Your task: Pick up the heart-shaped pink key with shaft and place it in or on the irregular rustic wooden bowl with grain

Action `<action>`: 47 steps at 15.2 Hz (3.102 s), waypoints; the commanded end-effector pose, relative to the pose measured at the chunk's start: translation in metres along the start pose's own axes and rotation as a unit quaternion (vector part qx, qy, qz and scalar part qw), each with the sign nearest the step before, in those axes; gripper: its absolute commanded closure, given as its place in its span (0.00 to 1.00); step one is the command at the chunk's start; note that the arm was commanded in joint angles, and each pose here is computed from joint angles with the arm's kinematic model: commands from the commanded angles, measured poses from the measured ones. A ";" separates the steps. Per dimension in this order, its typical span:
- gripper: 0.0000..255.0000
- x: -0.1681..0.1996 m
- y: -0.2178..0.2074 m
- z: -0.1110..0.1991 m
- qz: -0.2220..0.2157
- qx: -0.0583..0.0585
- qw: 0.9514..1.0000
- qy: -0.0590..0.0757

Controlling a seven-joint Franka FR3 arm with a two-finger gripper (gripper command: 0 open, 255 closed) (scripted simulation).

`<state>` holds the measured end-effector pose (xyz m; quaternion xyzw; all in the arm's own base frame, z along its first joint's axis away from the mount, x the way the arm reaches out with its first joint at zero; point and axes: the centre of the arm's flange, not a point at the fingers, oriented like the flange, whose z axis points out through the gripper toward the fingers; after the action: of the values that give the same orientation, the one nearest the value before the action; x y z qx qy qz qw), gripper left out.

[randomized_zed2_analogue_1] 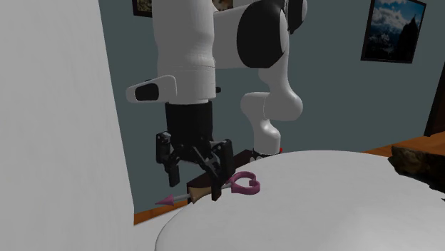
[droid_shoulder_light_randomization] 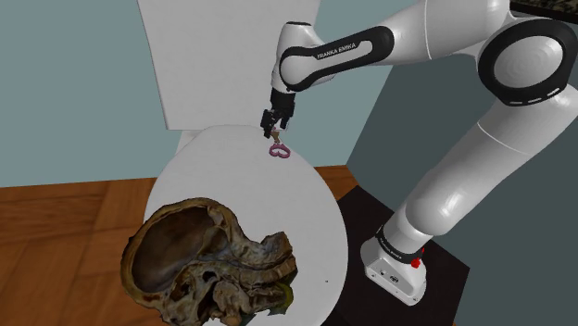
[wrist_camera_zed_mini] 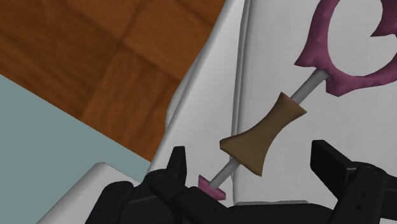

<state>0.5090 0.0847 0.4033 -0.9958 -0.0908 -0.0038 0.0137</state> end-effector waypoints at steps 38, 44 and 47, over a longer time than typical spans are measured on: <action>1.00 0.001 -0.004 -0.148 0.000 0.000 1.000 0.000; 1.00 0.002 -0.005 -0.174 0.000 0.000 1.000 0.000; 1.00 -0.016 -0.040 -0.175 0.000 0.000 1.000 0.000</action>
<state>0.4916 0.1056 0.5798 -0.9957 -0.0911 -0.0040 0.0137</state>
